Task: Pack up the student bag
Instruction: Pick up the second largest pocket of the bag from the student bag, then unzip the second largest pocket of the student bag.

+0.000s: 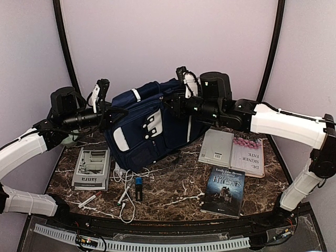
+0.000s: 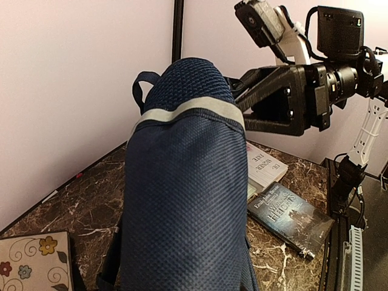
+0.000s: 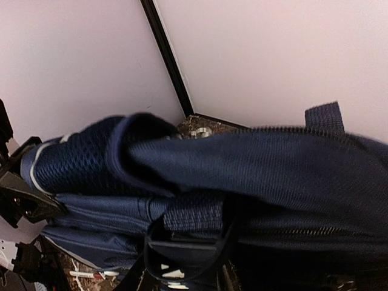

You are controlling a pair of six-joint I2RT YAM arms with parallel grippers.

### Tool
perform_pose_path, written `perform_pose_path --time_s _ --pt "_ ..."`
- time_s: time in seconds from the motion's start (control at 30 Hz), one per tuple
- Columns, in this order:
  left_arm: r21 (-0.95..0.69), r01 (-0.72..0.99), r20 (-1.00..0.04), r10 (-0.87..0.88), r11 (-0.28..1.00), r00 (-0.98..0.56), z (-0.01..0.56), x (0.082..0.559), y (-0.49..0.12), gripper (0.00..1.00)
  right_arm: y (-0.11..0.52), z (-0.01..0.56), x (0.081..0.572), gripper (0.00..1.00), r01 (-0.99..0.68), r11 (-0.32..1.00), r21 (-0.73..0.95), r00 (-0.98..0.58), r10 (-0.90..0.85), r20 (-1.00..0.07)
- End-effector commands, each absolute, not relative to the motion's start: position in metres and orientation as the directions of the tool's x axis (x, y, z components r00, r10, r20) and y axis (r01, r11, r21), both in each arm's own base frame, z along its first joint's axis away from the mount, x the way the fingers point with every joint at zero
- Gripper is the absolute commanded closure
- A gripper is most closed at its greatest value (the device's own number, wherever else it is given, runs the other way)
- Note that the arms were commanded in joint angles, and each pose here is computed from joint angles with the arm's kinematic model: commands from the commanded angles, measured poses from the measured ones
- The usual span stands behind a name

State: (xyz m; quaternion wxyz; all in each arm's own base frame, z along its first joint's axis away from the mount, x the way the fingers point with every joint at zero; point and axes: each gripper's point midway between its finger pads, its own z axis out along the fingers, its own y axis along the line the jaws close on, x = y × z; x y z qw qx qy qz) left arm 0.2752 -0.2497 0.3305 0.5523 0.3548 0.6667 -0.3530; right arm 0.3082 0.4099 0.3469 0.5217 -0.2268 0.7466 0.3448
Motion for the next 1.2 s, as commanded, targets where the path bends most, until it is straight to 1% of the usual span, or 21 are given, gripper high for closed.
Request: perform_pose_path --time_s 0.0,0.13,0.33,0.47,0.6,0.83,0.93,1.03,1.17 --pt "0.02 0.898 -0.999 -0.031 0.44 0.037 0.388 0.258 -0.252 1.0 0.413 0.34 0.304 0.68 -0.707 0.646 0.288 -0.347 0.037 -0.937" --pt "0.011 0.902 -0.999 -0.034 0.431 0.028 0.387 0.258 -0.253 1.0 0.414 0.34 0.307 0.66 -0.696 0.669 0.259 -0.325 0.027 -0.945" --pt "0.018 0.899 -0.999 -0.033 0.438 0.036 0.388 0.259 -0.252 1.0 0.43 0.332 0.308 0.68 -0.71 0.67 0.216 -0.308 -0.02 -0.951" --pt "0.022 0.898 -0.999 -0.029 0.439 0.039 0.388 0.26 -0.253 1.0 0.435 0.326 0.299 0.72 -0.72 0.668 0.188 -0.294 -0.048 -0.955" --pt "0.02 0.9 -0.999 -0.027 0.435 0.036 0.386 0.26 -0.254 1.0 0.436 0.327 0.297 0.74 -0.709 0.689 0.153 -0.267 -0.061 -0.962" --pt "0.023 0.903 -0.999 -0.029 0.43 0.039 0.388 0.257 -0.253 1.0 0.428 0.318 0.316 0.82 -0.629 0.765 0.137 -0.282 -0.061 -0.957" --pt "0.025 0.904 -0.999 -0.028 0.427 0.041 0.388 0.255 -0.253 1.0 0.421 0.316 0.325 0.86 -0.6 0.783 0.165 -0.304 -0.033 -0.952" --pt "0.029 0.907 -0.999 -0.023 0.42 0.042 0.387 0.254 -0.253 1.0 0.421 0.32 0.326 1.0 -0.609 0.773 0.176 -0.298 -0.018 -0.954" --pt "0.038 0.907 -0.999 -0.016 0.42 0.049 0.386 0.252 -0.252 1.0 0.416 0.328 0.325 1.0 -0.625 0.758 0.186 -0.295 -0.009 -0.956"
